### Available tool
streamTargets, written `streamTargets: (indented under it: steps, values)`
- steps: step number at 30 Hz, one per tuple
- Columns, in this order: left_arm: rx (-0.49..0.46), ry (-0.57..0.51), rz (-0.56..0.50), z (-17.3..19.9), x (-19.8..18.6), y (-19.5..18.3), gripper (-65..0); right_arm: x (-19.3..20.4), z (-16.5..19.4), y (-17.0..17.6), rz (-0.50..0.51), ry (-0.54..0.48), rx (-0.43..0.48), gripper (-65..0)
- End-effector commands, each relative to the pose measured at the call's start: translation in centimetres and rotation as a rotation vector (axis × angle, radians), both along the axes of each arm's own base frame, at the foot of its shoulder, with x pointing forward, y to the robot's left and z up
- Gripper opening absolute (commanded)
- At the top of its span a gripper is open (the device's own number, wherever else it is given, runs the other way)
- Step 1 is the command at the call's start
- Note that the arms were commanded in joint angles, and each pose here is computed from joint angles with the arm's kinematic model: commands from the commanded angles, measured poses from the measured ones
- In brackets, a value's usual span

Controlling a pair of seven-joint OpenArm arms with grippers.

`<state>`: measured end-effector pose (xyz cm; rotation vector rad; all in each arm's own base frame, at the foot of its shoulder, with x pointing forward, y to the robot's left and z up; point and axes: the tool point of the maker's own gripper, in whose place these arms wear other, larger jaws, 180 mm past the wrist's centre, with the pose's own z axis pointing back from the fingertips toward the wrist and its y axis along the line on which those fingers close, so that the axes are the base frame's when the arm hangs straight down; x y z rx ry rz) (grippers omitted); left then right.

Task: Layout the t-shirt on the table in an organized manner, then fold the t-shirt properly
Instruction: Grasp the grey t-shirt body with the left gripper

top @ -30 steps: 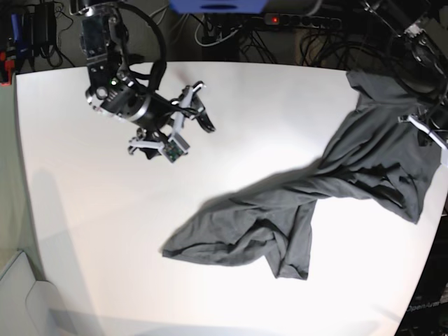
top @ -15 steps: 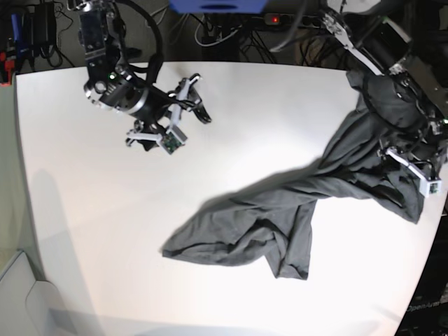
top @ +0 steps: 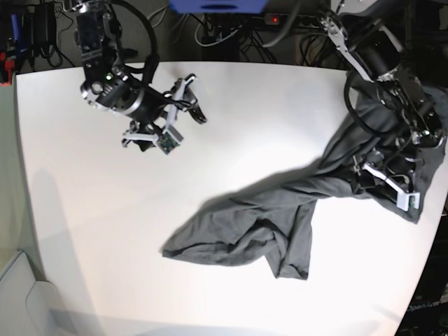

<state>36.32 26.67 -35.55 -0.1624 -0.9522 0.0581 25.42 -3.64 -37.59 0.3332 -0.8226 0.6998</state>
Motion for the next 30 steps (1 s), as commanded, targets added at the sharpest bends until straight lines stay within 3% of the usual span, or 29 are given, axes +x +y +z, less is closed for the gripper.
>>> streamTargets:
  steps: [1, 8, 17, 23, 30]
  values:
    - [0.012, -0.067, -0.009, 1.9, 1.1, 0.2, -12.2, 0.6, 1.2, 0.4, 0.006, -0.039, 0.028, -21.5]
    - [0.083, -0.042, -0.07, 1.4, 1.7, -1.2, -12.3, 0.7, 1.1, 0.0, 0.009, -0.042, 0.015, -21.5]
    - [0.198, 0.024, -0.058, 0.8, 1.0, 1.1, -12.3, 0.8, 1.1, -0.7, 0.013, -0.047, -0.006, -21.5]
    - [0.187, 0.03, -0.062, 0.4, 1.3, 1.3, -12.3, 0.8, 1.1, -0.6, 0.012, -0.047, -0.002, -21.5]
    - [0.179, 0.028, -0.141, -1.1, 2.2, -0.6, -12.3, 0.9, 1.1, -0.7, 0.013, -0.049, -0.005, -21.5]
